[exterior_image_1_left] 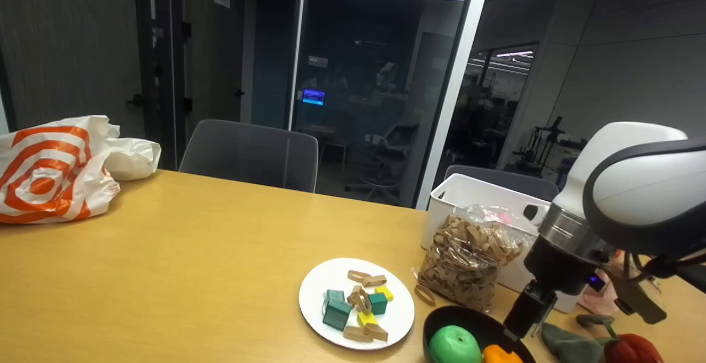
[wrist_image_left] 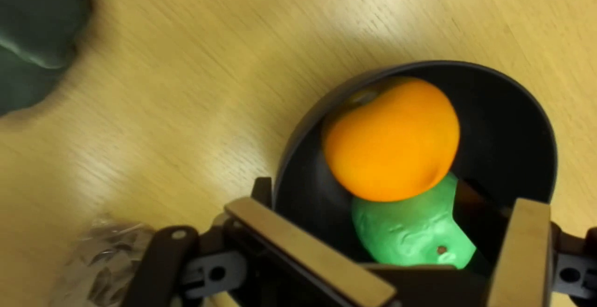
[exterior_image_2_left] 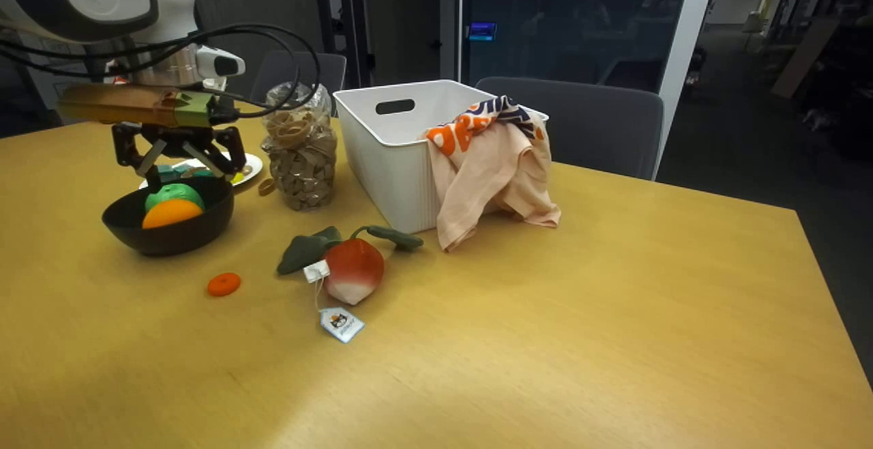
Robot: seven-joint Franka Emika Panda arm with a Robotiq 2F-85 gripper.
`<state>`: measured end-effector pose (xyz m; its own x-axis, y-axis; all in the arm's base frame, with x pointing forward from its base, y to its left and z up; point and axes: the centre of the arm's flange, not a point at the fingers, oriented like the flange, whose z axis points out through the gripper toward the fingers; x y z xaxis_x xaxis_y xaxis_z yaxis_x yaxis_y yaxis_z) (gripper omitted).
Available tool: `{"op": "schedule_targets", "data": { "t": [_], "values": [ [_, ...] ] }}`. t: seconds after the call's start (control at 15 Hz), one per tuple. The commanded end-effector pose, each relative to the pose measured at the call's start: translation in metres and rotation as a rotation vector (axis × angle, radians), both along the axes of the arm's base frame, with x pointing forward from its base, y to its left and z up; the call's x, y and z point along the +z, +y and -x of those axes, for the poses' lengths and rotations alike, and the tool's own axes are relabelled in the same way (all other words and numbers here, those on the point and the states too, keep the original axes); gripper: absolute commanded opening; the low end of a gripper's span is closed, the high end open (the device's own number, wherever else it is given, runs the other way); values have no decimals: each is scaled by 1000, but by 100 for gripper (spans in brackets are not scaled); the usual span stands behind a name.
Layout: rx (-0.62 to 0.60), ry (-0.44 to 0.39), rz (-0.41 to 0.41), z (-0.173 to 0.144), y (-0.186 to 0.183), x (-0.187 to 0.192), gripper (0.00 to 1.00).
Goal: Pour the items in the black bowl onto the white plate then put the fruits and radish in the bowl.
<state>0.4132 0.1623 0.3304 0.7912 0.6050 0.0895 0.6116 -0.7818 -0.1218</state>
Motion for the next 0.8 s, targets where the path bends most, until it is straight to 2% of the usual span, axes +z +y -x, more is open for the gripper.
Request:
{"op": "schedule_targets", "data": {
  "t": [0.0,0.33,0.73],
  "values": [
    [-189,-42,55,-17,-42,17,100],
    [-444,-77,156,-30,-120,14,100],
    [-716,-121,344,-32,-167,-1,100]
  ]
}}
